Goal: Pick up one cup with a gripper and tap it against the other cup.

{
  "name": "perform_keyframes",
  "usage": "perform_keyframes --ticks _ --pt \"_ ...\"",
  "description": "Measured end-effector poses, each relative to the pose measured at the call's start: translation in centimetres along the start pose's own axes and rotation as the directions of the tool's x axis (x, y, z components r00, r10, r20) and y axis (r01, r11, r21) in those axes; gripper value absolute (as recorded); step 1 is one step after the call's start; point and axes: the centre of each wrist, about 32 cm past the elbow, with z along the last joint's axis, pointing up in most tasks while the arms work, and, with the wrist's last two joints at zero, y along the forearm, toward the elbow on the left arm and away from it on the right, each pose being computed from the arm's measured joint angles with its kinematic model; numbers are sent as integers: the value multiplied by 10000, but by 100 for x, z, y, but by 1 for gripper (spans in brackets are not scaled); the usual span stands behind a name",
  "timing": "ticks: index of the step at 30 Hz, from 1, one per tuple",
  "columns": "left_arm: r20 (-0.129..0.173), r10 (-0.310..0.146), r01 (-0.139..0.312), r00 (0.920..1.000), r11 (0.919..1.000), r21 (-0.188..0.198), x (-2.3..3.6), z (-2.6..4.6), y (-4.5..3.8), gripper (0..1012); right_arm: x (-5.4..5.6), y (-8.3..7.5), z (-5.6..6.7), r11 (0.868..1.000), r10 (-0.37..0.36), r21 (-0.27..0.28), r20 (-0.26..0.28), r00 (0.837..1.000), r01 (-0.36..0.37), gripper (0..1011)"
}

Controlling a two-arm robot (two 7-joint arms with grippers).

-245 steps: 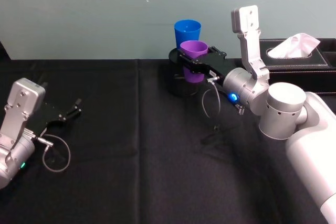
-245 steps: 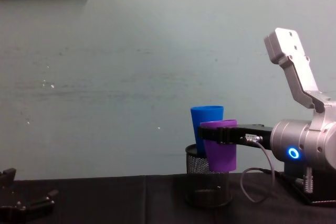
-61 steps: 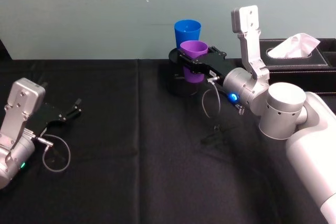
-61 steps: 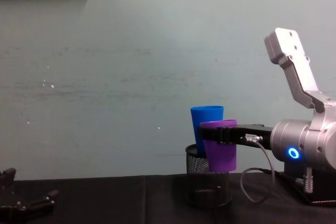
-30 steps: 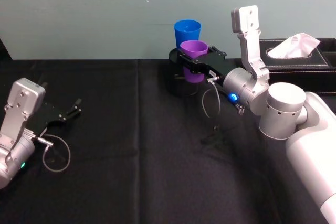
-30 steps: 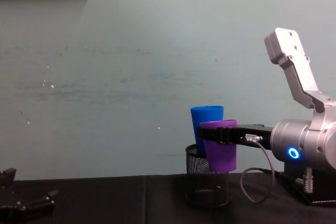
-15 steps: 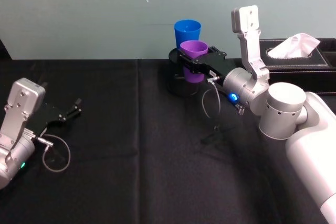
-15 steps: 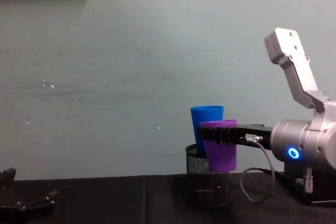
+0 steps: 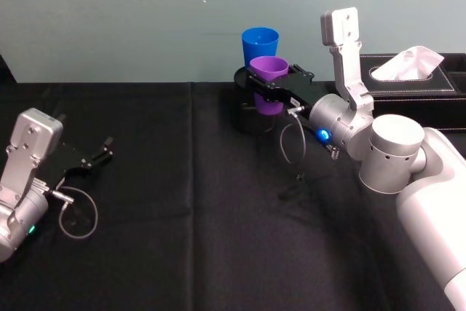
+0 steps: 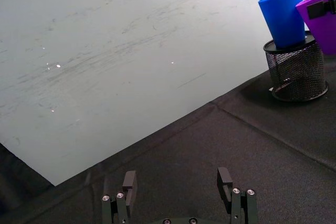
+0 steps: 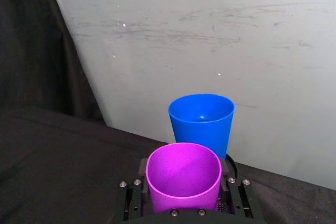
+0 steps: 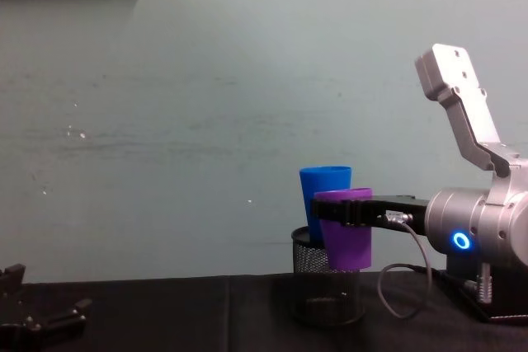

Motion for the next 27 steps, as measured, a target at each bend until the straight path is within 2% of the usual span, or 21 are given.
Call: perform_keyframes --ticks 27 --pt "0 0 0 10000 10000 1 0 0 0 1000 0 0 0 10000 0 1 0 10000 0 731"
